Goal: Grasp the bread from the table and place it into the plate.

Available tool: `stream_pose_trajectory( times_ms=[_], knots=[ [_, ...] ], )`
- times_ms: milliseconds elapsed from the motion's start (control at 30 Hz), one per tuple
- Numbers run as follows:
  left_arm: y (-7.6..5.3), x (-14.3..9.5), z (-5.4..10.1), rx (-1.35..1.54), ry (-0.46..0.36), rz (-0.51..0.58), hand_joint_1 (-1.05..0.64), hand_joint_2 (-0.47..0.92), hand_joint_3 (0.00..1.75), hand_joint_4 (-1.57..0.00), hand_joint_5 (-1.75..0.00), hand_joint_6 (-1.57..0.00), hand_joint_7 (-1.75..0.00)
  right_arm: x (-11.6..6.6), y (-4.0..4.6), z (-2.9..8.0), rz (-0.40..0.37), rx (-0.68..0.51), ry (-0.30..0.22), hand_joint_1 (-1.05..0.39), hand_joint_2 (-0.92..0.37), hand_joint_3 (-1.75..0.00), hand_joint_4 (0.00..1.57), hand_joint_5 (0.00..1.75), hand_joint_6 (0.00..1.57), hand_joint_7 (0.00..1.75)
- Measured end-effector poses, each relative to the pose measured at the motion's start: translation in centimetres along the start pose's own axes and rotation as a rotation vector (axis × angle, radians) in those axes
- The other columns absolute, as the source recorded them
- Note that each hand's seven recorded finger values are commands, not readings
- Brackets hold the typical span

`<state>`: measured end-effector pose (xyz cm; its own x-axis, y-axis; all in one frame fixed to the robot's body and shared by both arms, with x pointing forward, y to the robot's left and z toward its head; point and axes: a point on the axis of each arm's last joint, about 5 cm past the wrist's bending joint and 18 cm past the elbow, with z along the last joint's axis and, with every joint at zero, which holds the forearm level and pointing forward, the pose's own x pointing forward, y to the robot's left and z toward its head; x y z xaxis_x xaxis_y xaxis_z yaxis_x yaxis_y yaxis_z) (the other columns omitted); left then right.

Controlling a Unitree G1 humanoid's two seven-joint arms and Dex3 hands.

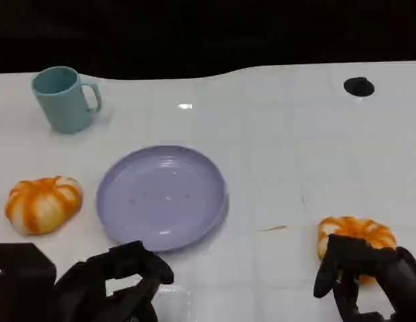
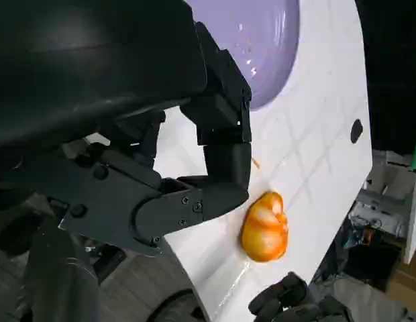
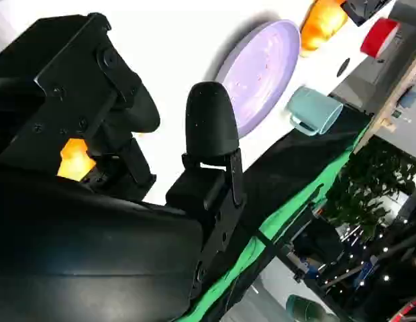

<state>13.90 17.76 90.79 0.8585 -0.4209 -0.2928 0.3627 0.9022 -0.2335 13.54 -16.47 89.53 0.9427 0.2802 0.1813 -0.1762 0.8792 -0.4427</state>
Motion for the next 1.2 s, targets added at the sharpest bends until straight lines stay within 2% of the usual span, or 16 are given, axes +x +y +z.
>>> stream_pose_trajectory(
  times_ms=[767, 1000, 1100, 1200],
  knots=[
    [0.05, -0.02, 0.01, 0.0, 0.002, 0.002, -0.38, 0.83, 0.68, -0.7, -1.75, -0.67, -1.37, 0.01, -0.01, 0.04, 0.0, -0.002, 0.0, 0.11, -0.28, -1.52, 0.95, 1.75, 0.83, 1.44],
    [0.05, -0.02, 0.0, 0.0, 0.002, 0.002, -0.38, 0.83, 0.68, -0.69, -1.75, -0.66, -1.37, 0.07, -0.01, 0.11, -0.007, 0.008, 0.011, 0.11, -0.33, -1.44, 0.82, 1.69, 0.8, 1.24],
    [0.06, -0.03, 0.01, 0.001, 0.001, 0.002, -0.38, 0.84, 0.68, -0.7, -1.75, -0.66, -1.38, 0.1, -0.03, 0.12, -0.008, 0.008, 0.022, 0.05, -0.29, -1.34, 0.71, 1.62, 0.76, 1.13],
    [0.06, -0.03, 0.02, 0.001, 0.001, 0.002, -0.38, 0.84, 0.67, -0.7, -1.75, -0.66, -1.38, 0.18, -0.12, 0.41, -0.01, -0.022, 0.011, -0.05, -0.31, -1.16, 0.68, 1.5, 0.75, 1.01]
  ],
)
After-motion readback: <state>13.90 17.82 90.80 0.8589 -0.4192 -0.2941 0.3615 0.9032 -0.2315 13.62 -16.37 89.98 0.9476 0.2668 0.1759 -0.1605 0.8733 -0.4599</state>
